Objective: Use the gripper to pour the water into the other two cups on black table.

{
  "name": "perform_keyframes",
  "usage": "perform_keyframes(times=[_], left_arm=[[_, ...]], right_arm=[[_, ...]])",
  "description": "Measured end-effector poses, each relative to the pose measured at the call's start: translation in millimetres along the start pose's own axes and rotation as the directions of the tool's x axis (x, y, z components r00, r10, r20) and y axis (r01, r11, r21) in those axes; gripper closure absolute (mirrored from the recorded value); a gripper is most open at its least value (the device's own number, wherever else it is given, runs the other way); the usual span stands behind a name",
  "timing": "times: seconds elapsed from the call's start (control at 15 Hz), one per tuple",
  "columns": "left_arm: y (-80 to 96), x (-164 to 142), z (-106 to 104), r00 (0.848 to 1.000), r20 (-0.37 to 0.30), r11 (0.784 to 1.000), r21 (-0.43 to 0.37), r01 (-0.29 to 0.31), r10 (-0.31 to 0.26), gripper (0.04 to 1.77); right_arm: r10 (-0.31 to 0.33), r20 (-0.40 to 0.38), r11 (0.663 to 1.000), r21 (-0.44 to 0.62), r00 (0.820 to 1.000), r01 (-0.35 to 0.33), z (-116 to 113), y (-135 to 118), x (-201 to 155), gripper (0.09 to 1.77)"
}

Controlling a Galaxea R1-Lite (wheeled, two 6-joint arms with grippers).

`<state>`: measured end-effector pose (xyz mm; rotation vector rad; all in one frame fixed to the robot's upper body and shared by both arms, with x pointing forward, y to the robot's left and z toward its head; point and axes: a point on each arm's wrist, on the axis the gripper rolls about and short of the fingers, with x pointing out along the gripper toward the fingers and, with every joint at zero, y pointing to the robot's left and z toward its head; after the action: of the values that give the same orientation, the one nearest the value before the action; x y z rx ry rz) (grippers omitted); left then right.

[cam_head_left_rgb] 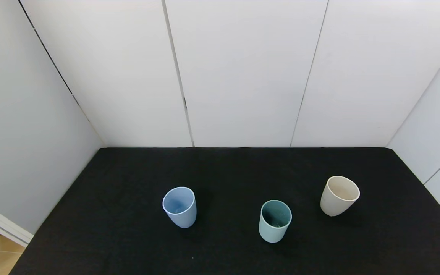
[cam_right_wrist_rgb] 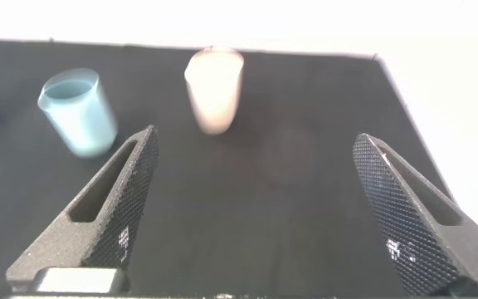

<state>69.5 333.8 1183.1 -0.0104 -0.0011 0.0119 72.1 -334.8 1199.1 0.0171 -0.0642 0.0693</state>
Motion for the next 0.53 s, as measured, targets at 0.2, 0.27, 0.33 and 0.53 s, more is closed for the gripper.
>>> perform_keyframes(times=[0.2,0.27,0.33,0.53], left_arm=[[0.0,0.0,0.1,1.000,0.000,1.000,0.000,0.000,0.000,0.09],[0.0,0.0,0.0,1.000,0.000,1.000,0.000,0.000,0.000,0.09],[0.0,0.0,0.0,1.000,0.000,1.000,0.000,0.000,0.000,0.09],[0.0,0.0,0.0,1.000,0.000,1.000,0.000,0.000,0.000,0.09]], right_arm=[[-0.030,-0.011,1.000,-0.002,1.000,0.030,-8.5,-0.7,-3.1,0.16],[-0.063,-0.026,0.998,-0.017,0.998,0.063,-11.1,-1.5,-3.6,0.16],[-0.087,-0.057,0.996,-0.028,0.995,0.086,-15.1,-2.1,-3.9,0.16],[-0.090,-0.055,0.996,-0.023,0.994,0.088,-15.5,-2.1,-4.2,0.16]])
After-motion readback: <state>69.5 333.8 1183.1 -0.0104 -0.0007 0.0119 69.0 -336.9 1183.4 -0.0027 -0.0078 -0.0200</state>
